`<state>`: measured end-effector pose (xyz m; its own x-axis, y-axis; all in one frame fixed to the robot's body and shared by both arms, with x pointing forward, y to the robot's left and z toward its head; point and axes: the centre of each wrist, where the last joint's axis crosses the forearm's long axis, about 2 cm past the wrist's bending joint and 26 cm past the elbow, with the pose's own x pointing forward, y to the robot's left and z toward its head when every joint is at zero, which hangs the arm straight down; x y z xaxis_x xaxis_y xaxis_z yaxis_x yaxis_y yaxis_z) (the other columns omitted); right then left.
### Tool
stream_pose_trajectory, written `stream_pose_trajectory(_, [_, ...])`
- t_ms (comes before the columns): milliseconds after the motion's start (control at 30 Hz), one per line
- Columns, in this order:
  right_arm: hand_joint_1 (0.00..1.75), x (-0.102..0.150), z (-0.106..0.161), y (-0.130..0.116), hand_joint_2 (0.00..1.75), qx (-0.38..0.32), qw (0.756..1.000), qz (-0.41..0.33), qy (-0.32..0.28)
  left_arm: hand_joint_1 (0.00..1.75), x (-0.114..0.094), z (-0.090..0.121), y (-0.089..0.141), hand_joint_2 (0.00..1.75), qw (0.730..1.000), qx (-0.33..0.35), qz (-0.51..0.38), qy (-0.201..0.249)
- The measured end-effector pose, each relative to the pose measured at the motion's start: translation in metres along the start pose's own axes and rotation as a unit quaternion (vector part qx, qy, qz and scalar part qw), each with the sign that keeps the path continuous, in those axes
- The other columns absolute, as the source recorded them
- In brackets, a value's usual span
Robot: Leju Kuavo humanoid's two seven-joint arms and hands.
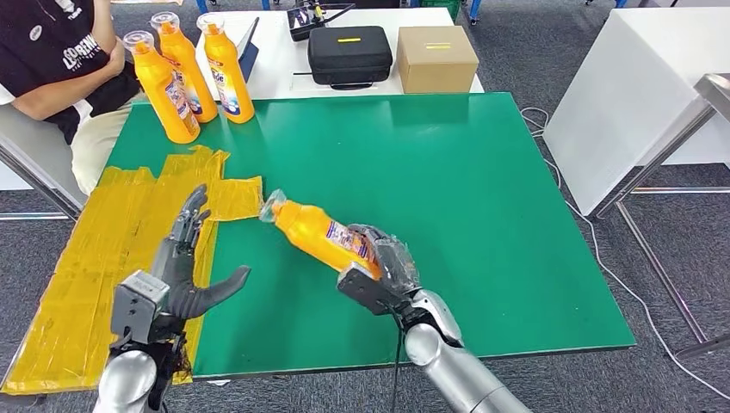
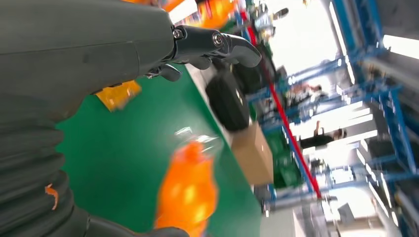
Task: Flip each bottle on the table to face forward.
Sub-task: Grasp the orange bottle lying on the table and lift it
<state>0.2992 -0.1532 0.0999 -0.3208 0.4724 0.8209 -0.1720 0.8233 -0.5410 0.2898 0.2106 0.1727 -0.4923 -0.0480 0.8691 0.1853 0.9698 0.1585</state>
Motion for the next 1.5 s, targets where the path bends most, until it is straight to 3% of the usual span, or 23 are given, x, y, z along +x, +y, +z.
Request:
stream_pose_trajectory(267, [1.75, 0.011, -0.007, -0.005, 1.75, -0.074, 0.995, -0.066, -0.006, 0.00, 0.000, -0.032, -0.035, 1.75, 0.995, -0.076, 0.056, 0.014])
stream_pose_trajectory(533, [1.75, 0.022, -0.008, -0.005, 1.75, -0.095, 0.992, -0.082, -0.019, 0.00, 0.000, -0.042, -0.052, 1.75, 0.991, -0.104, 0.083, 0.023])
stream_pose_trajectory(867, [1.75, 0.046, -0.008, -0.005, 1.75, -0.143, 0.969, -0.161, -0.123, 0.00, 0.002, -0.054, -0.068, 1.75, 0.987, -0.122, 0.106, 0.028])
stream_pose_trajectory(1067, [1.75, 0.060, -0.010, 0.006, 1.75, -0.157, 0.958, -0.180, -0.158, 0.00, 0.003, -0.060, -0.070, 1.75, 0.985, -0.118, 0.124, 0.025])
stream_pose_trajectory(1500, [1.75, 0.083, -0.014, 0.033, 1.75, -0.162, 0.953, -0.116, -0.229, 0.00, -0.003, -0.062, -0.047, 1.75, 0.986, -0.066, 0.150, 0.024])
